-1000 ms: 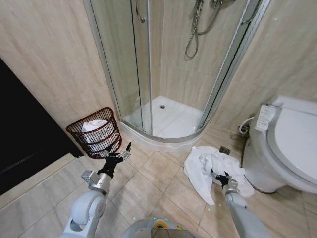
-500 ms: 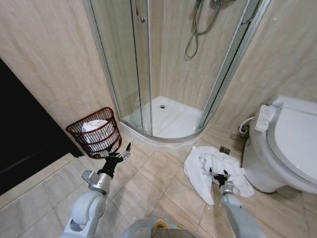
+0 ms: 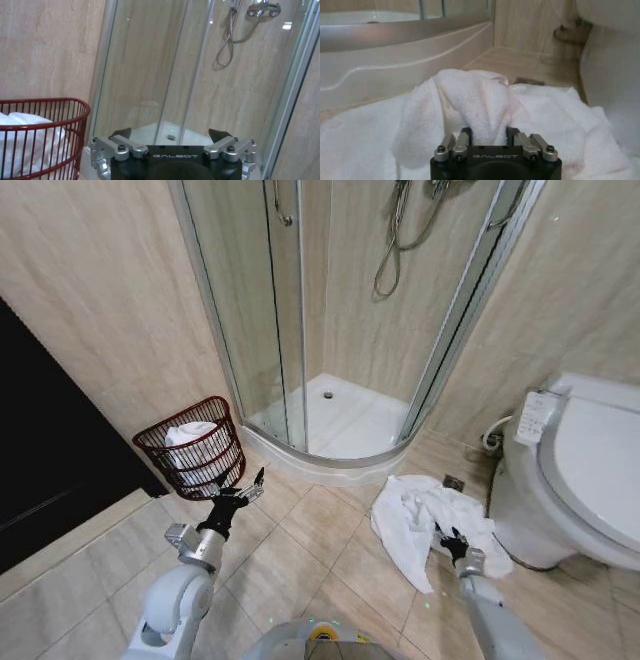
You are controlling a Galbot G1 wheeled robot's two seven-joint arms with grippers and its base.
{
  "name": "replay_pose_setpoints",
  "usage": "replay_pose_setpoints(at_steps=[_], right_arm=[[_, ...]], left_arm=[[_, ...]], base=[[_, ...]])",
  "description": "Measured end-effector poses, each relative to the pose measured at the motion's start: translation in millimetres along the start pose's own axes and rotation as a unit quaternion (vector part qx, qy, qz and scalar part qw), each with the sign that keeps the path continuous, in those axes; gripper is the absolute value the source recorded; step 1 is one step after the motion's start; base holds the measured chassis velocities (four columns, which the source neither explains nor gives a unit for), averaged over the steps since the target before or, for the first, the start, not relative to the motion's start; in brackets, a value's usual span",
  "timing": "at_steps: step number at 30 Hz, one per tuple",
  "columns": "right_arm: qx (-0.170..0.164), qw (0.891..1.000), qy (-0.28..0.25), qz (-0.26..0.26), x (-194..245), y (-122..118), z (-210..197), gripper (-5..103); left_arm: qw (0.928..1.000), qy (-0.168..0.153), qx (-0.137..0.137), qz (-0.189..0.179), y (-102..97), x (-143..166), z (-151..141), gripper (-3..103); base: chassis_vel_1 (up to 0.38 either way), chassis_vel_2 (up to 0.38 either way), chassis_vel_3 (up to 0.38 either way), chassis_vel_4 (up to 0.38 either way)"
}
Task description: Discard the used towel into the hamper.
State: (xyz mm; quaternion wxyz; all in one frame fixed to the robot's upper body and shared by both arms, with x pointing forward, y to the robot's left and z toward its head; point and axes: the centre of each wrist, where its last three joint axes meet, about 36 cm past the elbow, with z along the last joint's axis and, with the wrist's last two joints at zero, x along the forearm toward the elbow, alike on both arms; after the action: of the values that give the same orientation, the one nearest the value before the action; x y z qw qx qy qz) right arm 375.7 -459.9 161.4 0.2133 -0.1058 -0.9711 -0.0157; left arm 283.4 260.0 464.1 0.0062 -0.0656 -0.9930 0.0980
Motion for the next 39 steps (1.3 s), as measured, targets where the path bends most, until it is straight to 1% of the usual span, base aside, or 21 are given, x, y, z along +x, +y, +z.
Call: replay_pose_setpoints(at_steps=[3,5,6,8,10,11,12,16,19,22,23,25,26,27,29,30,32,33,36,37,39], right_arm=[[-0.010,1.000,0.005,-0.006,1.6,2.0,-3.9,28],[-0.010,1.000,0.006,-0.007,1.7,2.1,-3.8,28],[-0.008,1.000,0.007,-0.010,2.2,2.2,-4.1,18],[-0.005,1.000,0.008,-0.015,2.8,1.6,-4.6,18],[-0.001,1.000,0.007,-0.019,3.9,1.4,-5.1,9],[-0.001,1.000,0.007,-0.019,3.9,1.4,-5.1,9],[-0.001,1.000,0.006,-0.020,4.4,1.5,-6.0,7],[-0.004,1.000,0.003,-0.022,9.2,0.3,-10.5,7],[0.000,1.000,-0.016,-0.017,14.3,-1.5,-9.9,7],[0.022,0.998,-0.053,-0.018,27.1,-7.0,-18.9,7],[0.022,0.998,-0.053,-0.018,27.1,-7.0,-18.9,7],[0.052,0.994,-0.094,-0.009,33.5,-9.9,-27.6,7],[0.052,0.994,-0.094,-0.009,33.5,-9.9,-27.6,7],[0.061,0.991,-0.118,0.000,38.8,-9.9,-38.0,7],[0.059,0.987,-0.152,0.006,53.8,-4.6,-60.8,7],[0.059,0.987,-0.152,0.006,53.8,-4.6,-60.8,7],[0.058,0.981,-0.184,0.001,69.4,4.2,-87.9,7],[0.058,0.981,-0.184,0.001,69.4,4.2,-87.9,7],[0.058,0.970,-0.238,-0.007,100.5,16.6,-131.8,7],[0.058,0.970,-0.238,-0.007,100.5,16.6,-131.8,7],[0.061,0.959,-0.277,-0.011,127.4,26.4,-165.3,7]], left_arm=[[1.0000,0.000,0.000,0.000,0.0,0.0,0.0,100],[1.0000,0.000,0.000,0.000,0.0,0.0,0.0,100],[1.0000,0.000,0.000,0.000,0.0,0.0,0.0,100],[1.0000,0.000,0.000,0.000,0.0,0.0,0.0,100],[1.0000,0.000,0.000,0.000,0.0,0.0,0.0,100],[1.0000,0.000,0.000,0.000,0.0,0.0,0.0,100],[1.0000,0.000,0.000,0.000,0.0,0.0,0.0,100],[1.0000,0.000,0.000,0.000,0.0,0.0,0.0,100],[1.0000,0.000,0.000,0.000,0.0,0.0,0.0,100],[1.0000,0.000,0.000,0.000,0.0,0.0,0.0,100],[1.0000,0.000,0.000,0.000,0.0,0.0,0.0,100],[1.0000,0.000,0.000,0.000,0.0,0.0,0.0,100],[1.0000,0.000,0.000,0.000,0.0,0.0,0.0,100],[1.0000,0.000,0.000,0.000,0.0,0.0,0.0,100],[1.0000,0.000,0.000,0.000,0.0,0.0,0.0,100],[1.0000,0.000,0.000,0.000,0.0,0.0,0.0,100],[1.0000,0.000,0.000,0.000,0.0,0.0,0.0,100],[1.0000,0.000,0.000,0.000,0.0,0.0,0.0,100],[1.0000,0.000,0.000,0.000,0.0,0.0,0.0,100],[1.0000,0.000,0.000,0.000,0.0,0.0,0.0,100],[1.0000,0.000,0.000,0.000,0.0,0.0,0.0,100]], base=[[0.000,0.000,0.000,0.000],[0.000,0.000,0.000,0.000],[0.000,0.000,0.000,0.000],[0.000,0.000,0.000,0.000],[0.000,0.000,0.000,0.000],[0.000,0.000,0.000,0.000],[0.000,0.000,0.000,0.000],[0.000,0.000,0.000,0.000],[0.000,0.000,0.000,0.000],[0.000,0.000,0.000,0.000],[0.000,0.000,0.000,0.000],[0.000,0.000,0.000,0.000],[0.000,0.000,0.000,0.000],[0.000,0.000,0.000,0.000],[0.000,0.000,0.000,0.000],[0.000,0.000,0.000,0.000],[0.000,0.000,0.000,0.000],[0.000,0.000,0.000,0.000],[0.000,0.000,0.000,0.000],[0.000,0.000,0.000,0.000],[0.000,0.000,0.000,0.000]])
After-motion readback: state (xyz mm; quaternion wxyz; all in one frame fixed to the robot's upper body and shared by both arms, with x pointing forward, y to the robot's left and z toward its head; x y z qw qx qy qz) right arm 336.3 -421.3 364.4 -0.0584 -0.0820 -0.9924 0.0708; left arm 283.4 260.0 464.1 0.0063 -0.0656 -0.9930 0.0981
